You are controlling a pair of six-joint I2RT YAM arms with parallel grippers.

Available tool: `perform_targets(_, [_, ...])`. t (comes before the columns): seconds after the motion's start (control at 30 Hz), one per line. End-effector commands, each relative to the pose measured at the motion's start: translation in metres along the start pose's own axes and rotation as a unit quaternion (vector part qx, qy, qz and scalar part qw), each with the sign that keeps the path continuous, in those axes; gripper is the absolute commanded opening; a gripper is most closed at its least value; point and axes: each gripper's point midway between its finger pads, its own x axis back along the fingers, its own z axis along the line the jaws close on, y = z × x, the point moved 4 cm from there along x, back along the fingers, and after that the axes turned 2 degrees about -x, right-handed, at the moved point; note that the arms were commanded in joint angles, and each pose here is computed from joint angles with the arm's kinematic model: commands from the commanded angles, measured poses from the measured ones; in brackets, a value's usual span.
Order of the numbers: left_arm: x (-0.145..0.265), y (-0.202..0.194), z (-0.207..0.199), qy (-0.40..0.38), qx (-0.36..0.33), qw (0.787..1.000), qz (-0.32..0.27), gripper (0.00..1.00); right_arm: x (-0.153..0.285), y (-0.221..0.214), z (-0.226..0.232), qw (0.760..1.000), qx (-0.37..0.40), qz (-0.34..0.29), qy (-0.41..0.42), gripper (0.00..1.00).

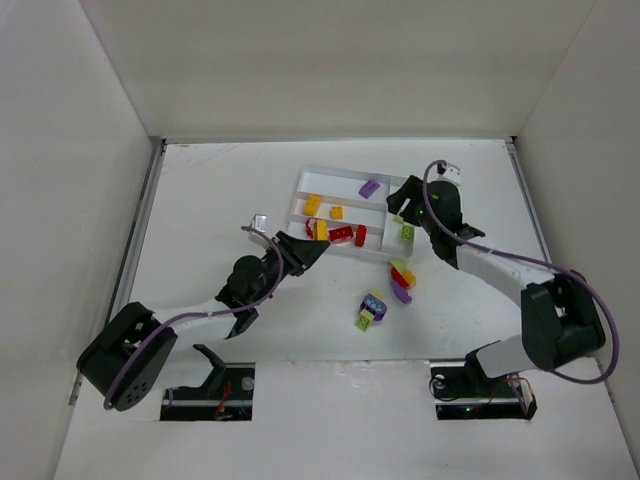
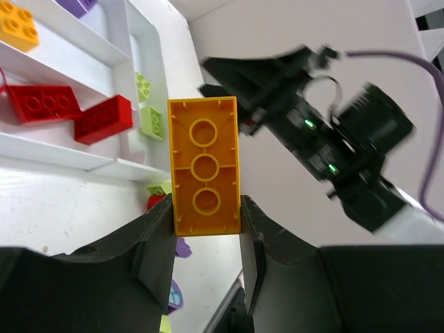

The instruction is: Sort the legos into containers by color

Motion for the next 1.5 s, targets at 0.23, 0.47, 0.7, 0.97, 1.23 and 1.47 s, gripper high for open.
perform_targets(0.23, [-0.065,0.037,0.013,0.112,-0.004,0.994,-0.002,0.16,0.065,-0.015,0.029,0.992,-0.039,-0.023,0.12,0.73])
perform_targets(0.47, [-0.098,0.051,0.048,0.27,-0.151,0.949,0.066,0.16,0.099,-0.02,0.024,0.989,-0.033,-0.034,0.14,0.73])
perform_targets(0.7, [-0.134,0.042,0.047,0.288,-0.276,0.897,0.19,0.16,0.1,-0.025,0.017,0.99,-0.032,-0.041,0.134,0.73])
perform_targets(0.97, [-0.166,0.025,0.057,0.264,-0.298,0.875,0.277,0.16,0.105,-0.025,0.017,0.988,-0.036,-0.049,0.139,0.73])
perform_targets(1.23, [-0.182,0.008,0.052,0.227,-0.27,0.877,0.326,0.17,0.103,-0.025,0.017,0.989,-0.037,-0.047,0.136,0.74])
perform_targets(1.47, [-0.187,0.002,0.058,0.224,-0.278,0.866,0.351,0.18,0.103,-0.025,0.017,0.989,-0.037,-0.048,0.137,0.74])
